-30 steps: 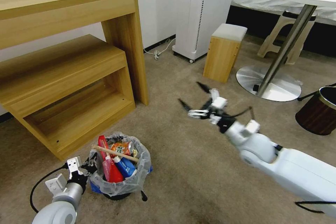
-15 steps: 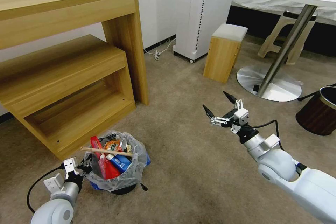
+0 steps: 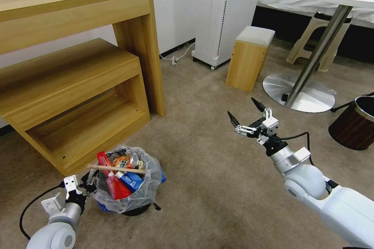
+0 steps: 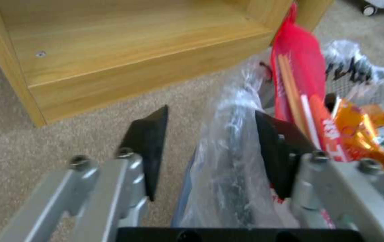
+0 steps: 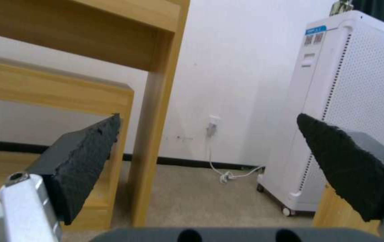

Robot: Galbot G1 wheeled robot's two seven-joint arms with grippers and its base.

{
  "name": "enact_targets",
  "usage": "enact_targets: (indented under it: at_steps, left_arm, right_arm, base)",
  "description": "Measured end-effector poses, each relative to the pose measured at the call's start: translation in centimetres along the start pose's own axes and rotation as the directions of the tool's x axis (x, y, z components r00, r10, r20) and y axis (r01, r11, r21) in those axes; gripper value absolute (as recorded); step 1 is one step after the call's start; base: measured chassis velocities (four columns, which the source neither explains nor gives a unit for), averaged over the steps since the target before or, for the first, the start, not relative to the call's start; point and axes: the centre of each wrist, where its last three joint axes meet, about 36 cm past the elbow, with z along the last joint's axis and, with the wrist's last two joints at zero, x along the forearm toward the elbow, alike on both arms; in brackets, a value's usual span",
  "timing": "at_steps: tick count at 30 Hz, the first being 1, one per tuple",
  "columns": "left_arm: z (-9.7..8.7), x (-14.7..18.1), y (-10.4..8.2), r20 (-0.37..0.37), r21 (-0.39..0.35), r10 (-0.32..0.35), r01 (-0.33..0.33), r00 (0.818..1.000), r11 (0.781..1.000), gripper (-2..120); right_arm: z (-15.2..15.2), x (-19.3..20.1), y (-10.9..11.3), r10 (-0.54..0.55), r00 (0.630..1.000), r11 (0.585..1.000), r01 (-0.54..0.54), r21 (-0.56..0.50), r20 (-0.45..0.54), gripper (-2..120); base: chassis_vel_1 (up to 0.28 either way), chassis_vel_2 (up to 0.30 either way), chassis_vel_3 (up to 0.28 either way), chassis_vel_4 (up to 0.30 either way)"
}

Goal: Pick up the trash bin and place the garbage on the floor into it.

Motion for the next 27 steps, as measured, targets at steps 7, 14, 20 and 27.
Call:
enact_targets:
  at_steps: [7, 14, 20, 27]
  left_arm:
    - [-0.3, 0.2, 0.1, 0.025, -0.008, -0.018, 0.018, 1.0, 1.0, 86]
    - [-0.7, -0.1, 1.0, 0.053, -0.042, -0.048, 0.051, 0.997, 0.998, 99]
    - [-0.6, -1.2, 2.6, 0.06, -0.043, -0.086, 0.089, 0.994, 0.995, 100]
    - [-1.7, -2.0, 4.6, 0.092, -0.058, -0.133, 0.139, 0.987, 0.989, 100]
  right_arm:
    - [0.4, 0.5, -0.6, 0.032, 0.999, 0.999, -0.032, 0.024, -0.014, 100]
    - [1.1, 0.4, -0.3, 0.086, 0.996, 0.996, -0.085, 0.022, -0.035, 100]
    - [2.4, 0.0, 0.6, 0.118, 0.991, 0.993, -0.118, 0.009, -0.058, 100]
    - [3.6, -0.8, 1.7, 0.201, 0.972, 0.979, -0.201, 0.005, -0.12, 100]
  base:
    - [0.0, 0.0, 0.0, 0.0]
    - [0.0, 0.0, 0.0, 0.0]
    - [0.0, 0.0, 0.0, 0.0]
    - [0.0, 0.0, 0.0, 0.0]
